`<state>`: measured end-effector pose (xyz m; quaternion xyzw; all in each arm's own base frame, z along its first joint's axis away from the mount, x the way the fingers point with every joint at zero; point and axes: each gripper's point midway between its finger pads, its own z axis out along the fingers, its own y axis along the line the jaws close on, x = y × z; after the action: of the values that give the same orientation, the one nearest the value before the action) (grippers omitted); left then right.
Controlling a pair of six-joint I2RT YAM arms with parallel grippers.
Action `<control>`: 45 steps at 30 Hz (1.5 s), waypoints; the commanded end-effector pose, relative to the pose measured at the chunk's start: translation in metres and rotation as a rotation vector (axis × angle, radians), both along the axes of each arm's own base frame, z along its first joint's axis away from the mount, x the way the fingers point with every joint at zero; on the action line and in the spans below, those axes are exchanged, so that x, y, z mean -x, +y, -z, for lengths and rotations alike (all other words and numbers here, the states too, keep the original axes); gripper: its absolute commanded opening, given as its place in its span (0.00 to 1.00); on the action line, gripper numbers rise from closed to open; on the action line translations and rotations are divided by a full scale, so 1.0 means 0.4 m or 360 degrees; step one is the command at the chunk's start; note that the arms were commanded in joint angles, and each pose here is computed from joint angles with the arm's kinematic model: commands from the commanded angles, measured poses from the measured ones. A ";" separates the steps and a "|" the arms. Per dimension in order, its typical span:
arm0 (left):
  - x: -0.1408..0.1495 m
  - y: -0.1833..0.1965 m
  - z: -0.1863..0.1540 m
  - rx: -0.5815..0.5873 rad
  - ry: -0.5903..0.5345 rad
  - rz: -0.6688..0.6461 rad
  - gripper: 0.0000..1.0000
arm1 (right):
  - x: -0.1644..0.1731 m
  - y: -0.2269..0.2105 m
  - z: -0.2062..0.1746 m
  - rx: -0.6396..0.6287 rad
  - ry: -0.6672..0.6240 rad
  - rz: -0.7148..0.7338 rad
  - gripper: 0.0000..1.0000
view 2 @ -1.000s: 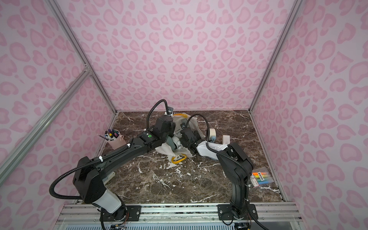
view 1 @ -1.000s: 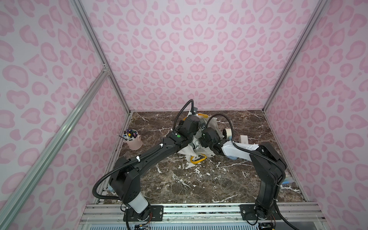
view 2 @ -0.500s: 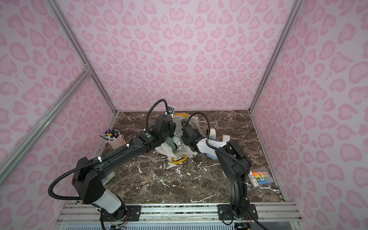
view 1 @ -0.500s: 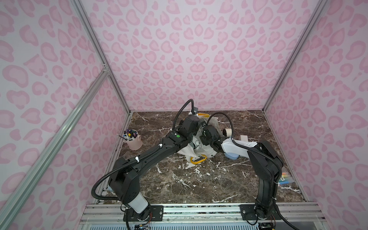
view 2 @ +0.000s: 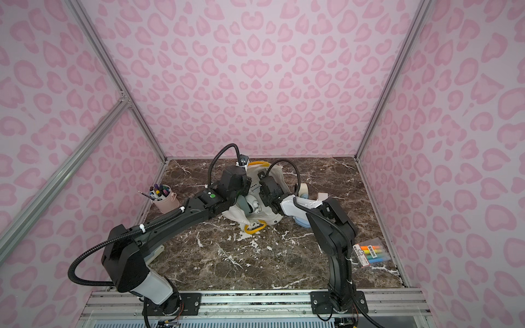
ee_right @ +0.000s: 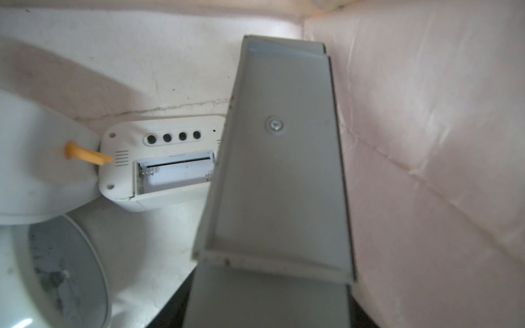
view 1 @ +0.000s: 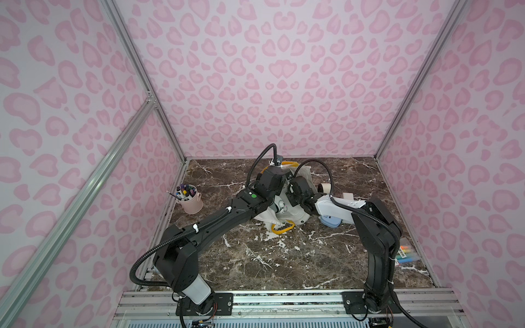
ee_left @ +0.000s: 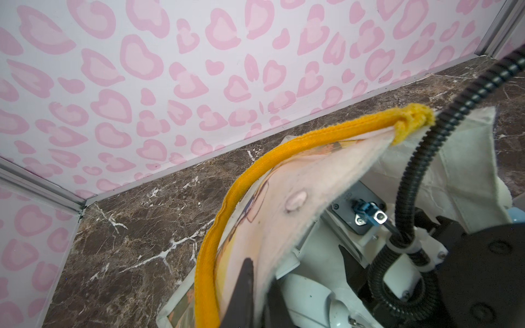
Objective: Take the alarm clock out of the canvas bag
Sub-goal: Pick up the alarm from the canvas bag.
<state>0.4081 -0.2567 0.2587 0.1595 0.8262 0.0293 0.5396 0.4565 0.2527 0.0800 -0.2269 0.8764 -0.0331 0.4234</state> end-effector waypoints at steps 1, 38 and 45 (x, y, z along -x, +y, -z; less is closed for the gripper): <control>-0.001 0.004 -0.015 0.0015 -0.0032 -0.0011 0.03 | 0.006 0.004 0.013 -0.0001 0.0038 -0.0006 0.54; -0.017 0.052 -0.009 -0.0081 -0.0031 -0.0222 0.03 | 0.139 0.007 -0.081 -0.0246 0.0082 0.0046 0.19; -0.018 0.060 -0.010 -0.0097 -0.0042 -0.0241 0.03 | 0.177 -0.012 -0.127 -0.0295 0.0039 0.0054 0.18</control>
<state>0.4145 -0.2379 0.2602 0.1237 0.8286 0.0871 0.5391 0.3855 0.2492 0.1220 -0.1864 0.8888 0.0380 0.4169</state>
